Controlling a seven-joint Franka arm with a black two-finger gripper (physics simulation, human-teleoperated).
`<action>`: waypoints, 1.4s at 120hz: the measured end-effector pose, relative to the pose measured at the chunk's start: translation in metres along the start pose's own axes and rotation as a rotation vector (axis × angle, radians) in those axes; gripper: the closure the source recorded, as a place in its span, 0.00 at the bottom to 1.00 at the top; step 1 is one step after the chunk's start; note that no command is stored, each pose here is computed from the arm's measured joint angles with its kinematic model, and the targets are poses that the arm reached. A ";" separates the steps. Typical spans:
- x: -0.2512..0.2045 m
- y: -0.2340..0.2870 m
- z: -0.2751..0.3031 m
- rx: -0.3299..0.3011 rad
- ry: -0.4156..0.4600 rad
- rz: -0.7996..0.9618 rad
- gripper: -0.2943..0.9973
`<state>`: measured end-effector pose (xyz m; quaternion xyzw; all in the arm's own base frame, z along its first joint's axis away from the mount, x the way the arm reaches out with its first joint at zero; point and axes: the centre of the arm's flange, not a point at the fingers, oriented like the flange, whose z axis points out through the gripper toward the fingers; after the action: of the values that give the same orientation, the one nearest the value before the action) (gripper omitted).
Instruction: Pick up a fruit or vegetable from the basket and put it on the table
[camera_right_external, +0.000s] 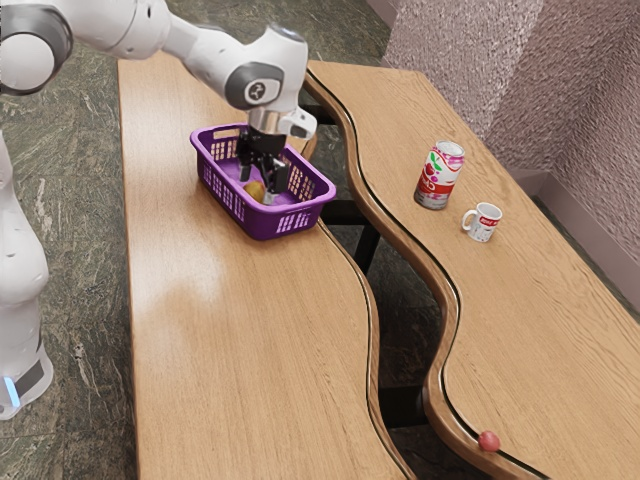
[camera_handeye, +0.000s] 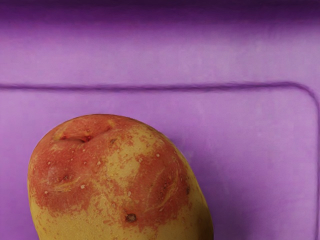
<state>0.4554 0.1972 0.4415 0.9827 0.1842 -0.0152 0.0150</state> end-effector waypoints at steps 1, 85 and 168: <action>0.000 0.000 0.000 0.000 0.000 0.000 0.23; 0.012 -0.007 0.031 -0.003 -0.022 -0.009 0.47; -0.051 0.263 -0.143 0.047 0.180 0.478 0.57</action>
<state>0.5062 -0.0610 0.5923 0.9958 -0.0534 0.0718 -0.0211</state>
